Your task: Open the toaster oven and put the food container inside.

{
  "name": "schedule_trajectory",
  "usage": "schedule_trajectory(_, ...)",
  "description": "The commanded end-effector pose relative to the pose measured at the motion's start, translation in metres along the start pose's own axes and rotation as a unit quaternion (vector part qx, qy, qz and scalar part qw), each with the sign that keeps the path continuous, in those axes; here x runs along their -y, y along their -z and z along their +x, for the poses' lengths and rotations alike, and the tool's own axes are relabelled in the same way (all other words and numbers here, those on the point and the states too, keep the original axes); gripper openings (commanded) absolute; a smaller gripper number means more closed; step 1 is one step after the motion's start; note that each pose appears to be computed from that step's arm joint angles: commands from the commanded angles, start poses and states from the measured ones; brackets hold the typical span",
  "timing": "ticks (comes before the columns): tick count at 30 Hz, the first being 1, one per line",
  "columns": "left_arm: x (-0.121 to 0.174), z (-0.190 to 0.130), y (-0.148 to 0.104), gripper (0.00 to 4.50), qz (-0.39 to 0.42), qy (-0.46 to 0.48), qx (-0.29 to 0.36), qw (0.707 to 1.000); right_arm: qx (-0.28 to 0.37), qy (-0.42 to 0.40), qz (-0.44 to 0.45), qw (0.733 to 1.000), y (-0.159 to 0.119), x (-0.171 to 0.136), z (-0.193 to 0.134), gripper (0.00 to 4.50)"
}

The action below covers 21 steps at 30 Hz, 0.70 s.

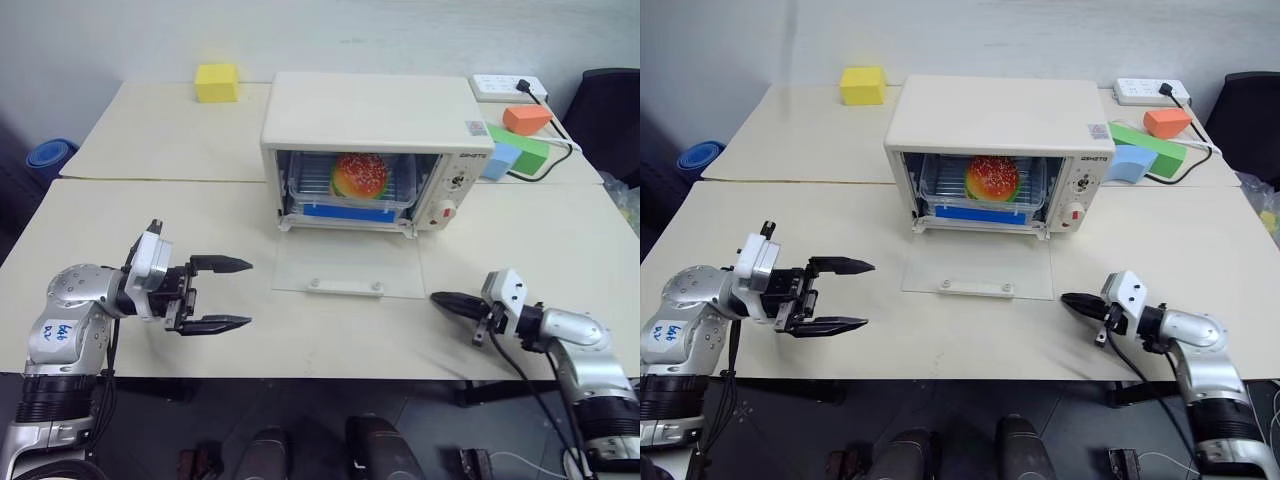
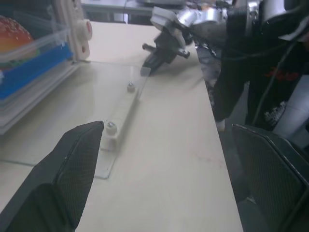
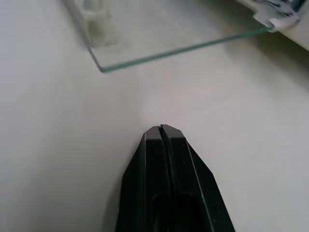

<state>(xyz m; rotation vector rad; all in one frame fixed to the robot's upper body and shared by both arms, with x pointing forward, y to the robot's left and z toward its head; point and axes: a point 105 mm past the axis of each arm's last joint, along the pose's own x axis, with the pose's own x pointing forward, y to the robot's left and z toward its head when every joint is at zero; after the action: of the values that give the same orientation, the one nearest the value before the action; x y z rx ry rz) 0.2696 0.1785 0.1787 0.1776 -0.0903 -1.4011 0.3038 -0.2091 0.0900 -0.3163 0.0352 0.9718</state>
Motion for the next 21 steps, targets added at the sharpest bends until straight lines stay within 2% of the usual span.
schedule_trajectory(1,-0.01,-0.006,-0.025,4.45,-0.001,-0.06,0.064,0.996,0.081,0.01,-0.008,0.997,-0.033,0.003,0.001,0.0)
schedule_trajectory(3,-0.013,-0.01,-0.029,4.45,-0.022,-0.084,0.087,0.992,0.114,0.02,0.0,0.993,-0.045,0.005,0.0,0.0)
schedule_trajectory(6,-0.017,-0.017,-0.032,4.45,-0.05,-0.114,0.111,0.986,0.197,0.061,0.028,0.978,-0.077,0.017,-0.001,0.0)
schedule_trajectory(12,-0.035,-0.02,-0.046,4.45,-0.047,-0.159,0.143,0.976,0.308,0.101,0.058,0.944,-0.132,0.047,0.005,0.0)
schedule_trajectory(17,-0.04,-0.021,-0.046,4.45,-0.032,-0.165,0.133,0.977,0.311,0.094,0.057,0.944,-0.143,0.056,0.008,0.0)
schedule_trajectory(19,-0.042,-0.024,-0.039,4.45,-0.004,-0.178,0.103,0.979,0.29,0.096,0.052,0.951,-0.139,0.057,0.006,0.0)
schedule_trajectory(21,-0.044,-0.029,-0.02,4.5,0.015,-0.201,0.037,0.979,0.251,0.084,-0.002,0.964,-0.135,0.05,0.002,0.36)
